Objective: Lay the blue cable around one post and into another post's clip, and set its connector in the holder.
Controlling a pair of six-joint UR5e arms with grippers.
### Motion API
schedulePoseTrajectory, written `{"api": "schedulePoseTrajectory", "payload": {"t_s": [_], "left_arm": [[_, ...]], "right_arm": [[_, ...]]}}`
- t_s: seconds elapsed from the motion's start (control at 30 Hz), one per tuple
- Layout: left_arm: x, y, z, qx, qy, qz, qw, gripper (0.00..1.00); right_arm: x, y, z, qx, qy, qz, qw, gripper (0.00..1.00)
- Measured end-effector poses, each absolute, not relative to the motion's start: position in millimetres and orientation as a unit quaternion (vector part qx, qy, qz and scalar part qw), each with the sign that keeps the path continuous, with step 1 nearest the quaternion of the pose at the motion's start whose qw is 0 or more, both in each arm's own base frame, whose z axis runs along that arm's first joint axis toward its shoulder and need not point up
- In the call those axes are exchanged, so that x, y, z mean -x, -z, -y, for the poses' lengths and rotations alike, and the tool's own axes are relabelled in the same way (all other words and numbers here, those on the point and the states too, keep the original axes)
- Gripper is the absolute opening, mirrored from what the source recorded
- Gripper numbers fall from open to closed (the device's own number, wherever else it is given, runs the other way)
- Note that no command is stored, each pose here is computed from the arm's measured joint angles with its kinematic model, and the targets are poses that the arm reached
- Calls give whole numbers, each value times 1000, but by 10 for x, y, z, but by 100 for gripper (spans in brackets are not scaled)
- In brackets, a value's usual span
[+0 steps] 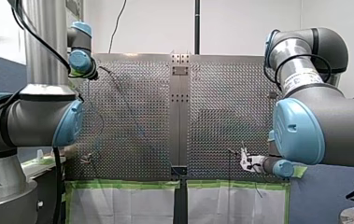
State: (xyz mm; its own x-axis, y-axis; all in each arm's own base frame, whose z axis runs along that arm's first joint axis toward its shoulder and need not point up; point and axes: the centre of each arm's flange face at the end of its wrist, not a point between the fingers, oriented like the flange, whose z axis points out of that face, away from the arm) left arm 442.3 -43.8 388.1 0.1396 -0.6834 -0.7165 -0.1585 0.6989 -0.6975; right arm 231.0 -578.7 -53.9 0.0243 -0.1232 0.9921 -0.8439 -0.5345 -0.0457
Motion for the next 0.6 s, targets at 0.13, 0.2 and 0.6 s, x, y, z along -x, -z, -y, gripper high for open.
{"api": "schedulePoseTrajectory", "payload": {"t_s": [0.13,0.2,0.6], "left_arm": [[-4343,-3938,467,332,197,-623,680,100],[-4314,-3970,484,330,199,-621,682,100],[-4092,-4209,541,315,163,-632,689,100]], "right_arm": [[-2310,539,5786,-648,-590,374,305,0],[-2311,540,5785,-648,-590,374,305,0],[-2324,539,5781,-648,-590,373,304,0]]}}
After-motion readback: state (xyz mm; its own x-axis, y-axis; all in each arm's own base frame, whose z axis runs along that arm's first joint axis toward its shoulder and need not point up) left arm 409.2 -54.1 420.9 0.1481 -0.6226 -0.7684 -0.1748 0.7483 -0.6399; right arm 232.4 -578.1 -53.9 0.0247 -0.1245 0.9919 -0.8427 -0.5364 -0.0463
